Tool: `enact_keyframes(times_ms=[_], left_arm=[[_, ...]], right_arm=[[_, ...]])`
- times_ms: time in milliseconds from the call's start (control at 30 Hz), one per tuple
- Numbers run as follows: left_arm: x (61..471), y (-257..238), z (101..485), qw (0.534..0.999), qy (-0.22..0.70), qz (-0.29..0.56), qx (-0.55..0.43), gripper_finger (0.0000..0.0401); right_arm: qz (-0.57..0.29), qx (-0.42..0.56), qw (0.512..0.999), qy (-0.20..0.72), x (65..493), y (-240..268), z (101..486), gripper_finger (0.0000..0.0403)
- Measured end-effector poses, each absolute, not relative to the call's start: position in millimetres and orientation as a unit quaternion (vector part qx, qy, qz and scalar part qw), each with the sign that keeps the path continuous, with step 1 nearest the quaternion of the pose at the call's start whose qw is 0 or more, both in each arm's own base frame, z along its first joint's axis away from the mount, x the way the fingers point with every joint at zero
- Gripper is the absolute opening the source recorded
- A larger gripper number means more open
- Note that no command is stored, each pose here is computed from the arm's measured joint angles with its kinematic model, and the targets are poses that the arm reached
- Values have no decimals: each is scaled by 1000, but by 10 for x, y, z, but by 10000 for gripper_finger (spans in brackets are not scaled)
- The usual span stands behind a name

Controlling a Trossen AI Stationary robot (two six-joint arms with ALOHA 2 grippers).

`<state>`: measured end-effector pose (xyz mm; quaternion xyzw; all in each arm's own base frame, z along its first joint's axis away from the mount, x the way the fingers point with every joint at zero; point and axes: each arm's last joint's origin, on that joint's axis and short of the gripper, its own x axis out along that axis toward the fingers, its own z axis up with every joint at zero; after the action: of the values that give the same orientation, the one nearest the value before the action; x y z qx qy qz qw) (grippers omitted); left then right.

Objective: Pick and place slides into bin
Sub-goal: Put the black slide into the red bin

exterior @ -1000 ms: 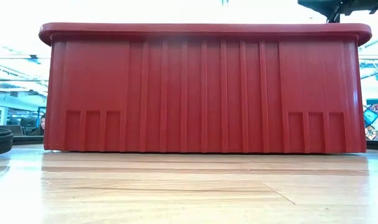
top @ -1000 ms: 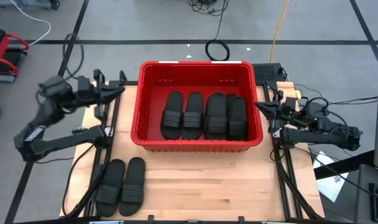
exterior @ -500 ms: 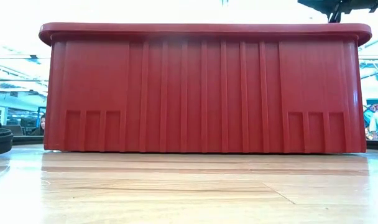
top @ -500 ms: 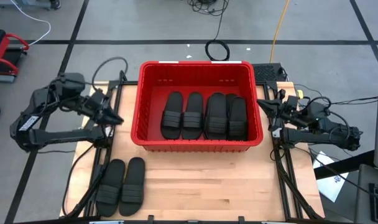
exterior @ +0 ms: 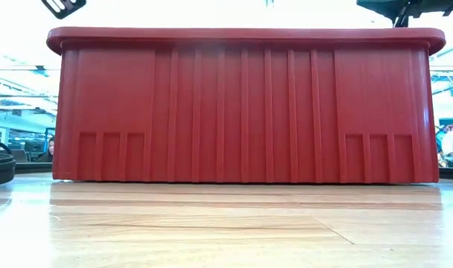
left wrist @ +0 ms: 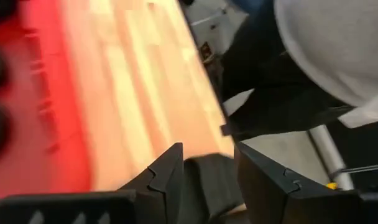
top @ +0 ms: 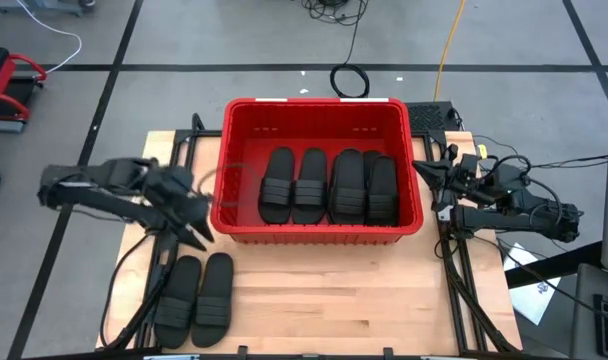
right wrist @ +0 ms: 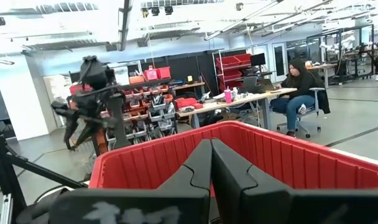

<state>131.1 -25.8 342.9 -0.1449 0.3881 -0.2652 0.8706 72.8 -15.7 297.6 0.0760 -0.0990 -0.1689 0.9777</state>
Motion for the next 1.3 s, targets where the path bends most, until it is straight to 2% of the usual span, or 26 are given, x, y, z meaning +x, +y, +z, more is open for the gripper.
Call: enact_keyframes(times_ms=[133, 267, 467, 600, 800, 933, 1133, 1300], left_arm=[[1514, -481, 3260, 855, 388, -301, -168, 133], [1607, -689, 3028, 828, 437, -301, -182, 146], [1577, -975, 2534, 756, 546, -292, -212, 190], [1569, -1158, 2302, 731, 543, -309, -274, 229], [1567, -1246, 2158, 745, 504, -311, -308, 266], [1569, -1253, 2032, 765, 499, -283, -294, 271], [1550, -1240, 1759, 743, 550, -235, -300, 271], [1583, -1255, 1637, 746, 565, -217, -279, 271]], right_arm=[[-165, 75, 979, -98, 729, -155, 2974, 0], [-143, 72, 983, -94, 734, -142, 2970, 0], [-131, 71, 986, -78, 741, -135, 2942, 0], [-119, 72, 988, -65, 746, -128, 2919, 0], [-106, 75, 990, -64, 748, -121, 2918, 0], [-106, 77, 989, -64, 748, -121, 2918, 0], [-104, 97, 988, -67, 748, -121, 2920, 0], [-104, 102, 987, -69, 748, -121, 2921, 0]])
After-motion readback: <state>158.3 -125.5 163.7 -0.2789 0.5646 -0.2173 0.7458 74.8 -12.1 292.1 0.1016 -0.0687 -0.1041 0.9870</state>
